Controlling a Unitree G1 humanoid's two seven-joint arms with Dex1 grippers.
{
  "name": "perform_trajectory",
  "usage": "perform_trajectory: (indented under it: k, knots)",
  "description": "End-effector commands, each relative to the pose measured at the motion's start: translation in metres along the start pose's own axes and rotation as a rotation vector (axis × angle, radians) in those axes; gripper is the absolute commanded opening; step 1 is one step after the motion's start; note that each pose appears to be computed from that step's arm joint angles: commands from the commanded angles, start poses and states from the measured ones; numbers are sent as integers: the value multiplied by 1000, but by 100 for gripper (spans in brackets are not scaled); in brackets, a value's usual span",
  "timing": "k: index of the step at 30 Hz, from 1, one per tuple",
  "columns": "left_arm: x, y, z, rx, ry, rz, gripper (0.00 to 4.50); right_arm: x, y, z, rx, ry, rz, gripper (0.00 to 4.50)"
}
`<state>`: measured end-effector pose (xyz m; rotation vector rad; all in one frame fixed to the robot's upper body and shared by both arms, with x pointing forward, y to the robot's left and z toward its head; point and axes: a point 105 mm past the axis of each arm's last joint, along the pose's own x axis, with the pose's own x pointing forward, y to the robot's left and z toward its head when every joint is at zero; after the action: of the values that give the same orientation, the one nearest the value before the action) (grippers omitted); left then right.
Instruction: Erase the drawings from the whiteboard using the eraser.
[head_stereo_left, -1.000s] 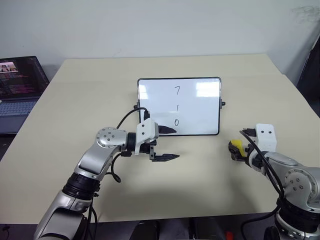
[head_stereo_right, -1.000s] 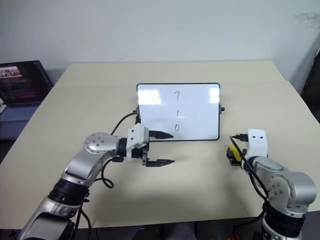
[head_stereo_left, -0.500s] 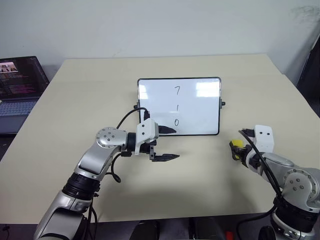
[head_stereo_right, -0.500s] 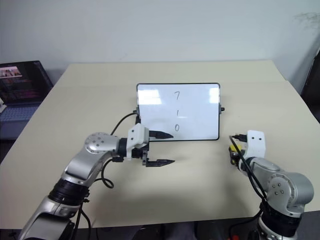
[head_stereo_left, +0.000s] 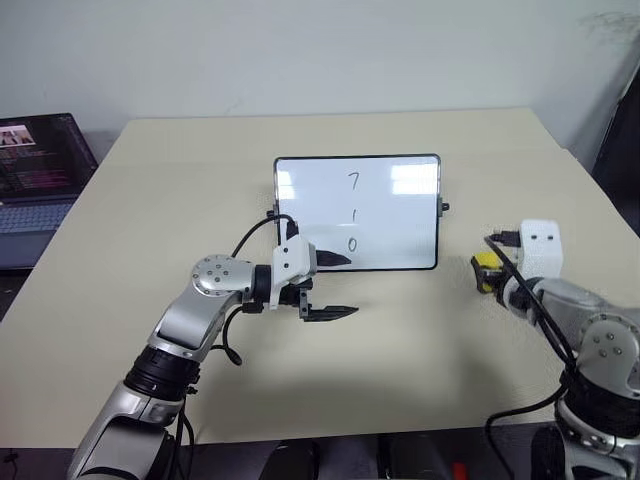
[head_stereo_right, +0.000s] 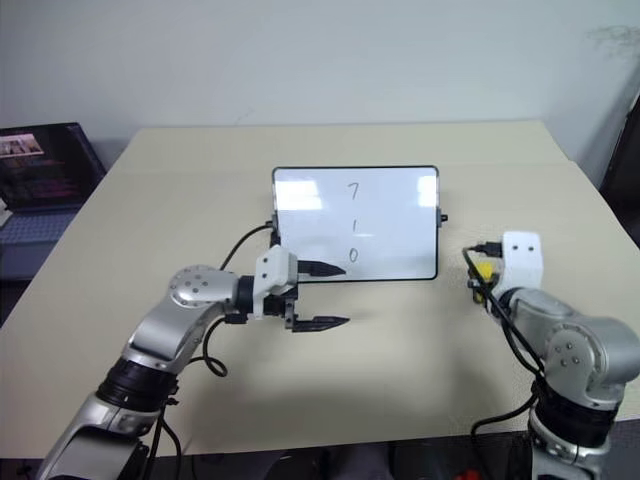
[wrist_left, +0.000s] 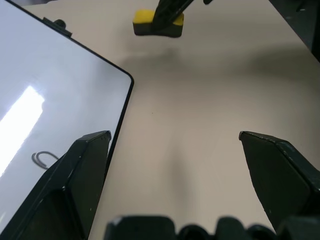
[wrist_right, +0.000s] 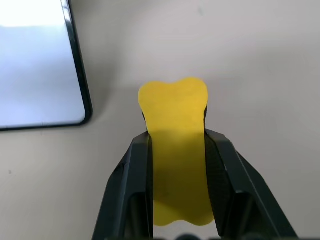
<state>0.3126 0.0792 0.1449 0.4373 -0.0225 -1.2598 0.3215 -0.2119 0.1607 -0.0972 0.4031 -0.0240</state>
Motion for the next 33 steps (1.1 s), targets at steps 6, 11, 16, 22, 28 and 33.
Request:
perform_trajectory:
  k: [6,11,16,22,28,33]
  knots:
    - [-7,34,-5,-5,-4,371,450,3,36,64,-188,-394,98,105]
    - [-13,47,-16,-41,11,572,450,11,49,79,-219,-473,121,105]
    - [-16,54,-22,-117,-15,697,450,14,67,100,-255,-569,163,105]
    - [-10,56,-25,-165,-33,745,450,22,91,121,-287,-657,221,105]
    - [-7,61,-26,-157,-35,754,450,32,113,131,-303,-700,273,105]
    - [-7,62,-22,-137,-48,742,450,48,130,120,-309,-665,328,105]
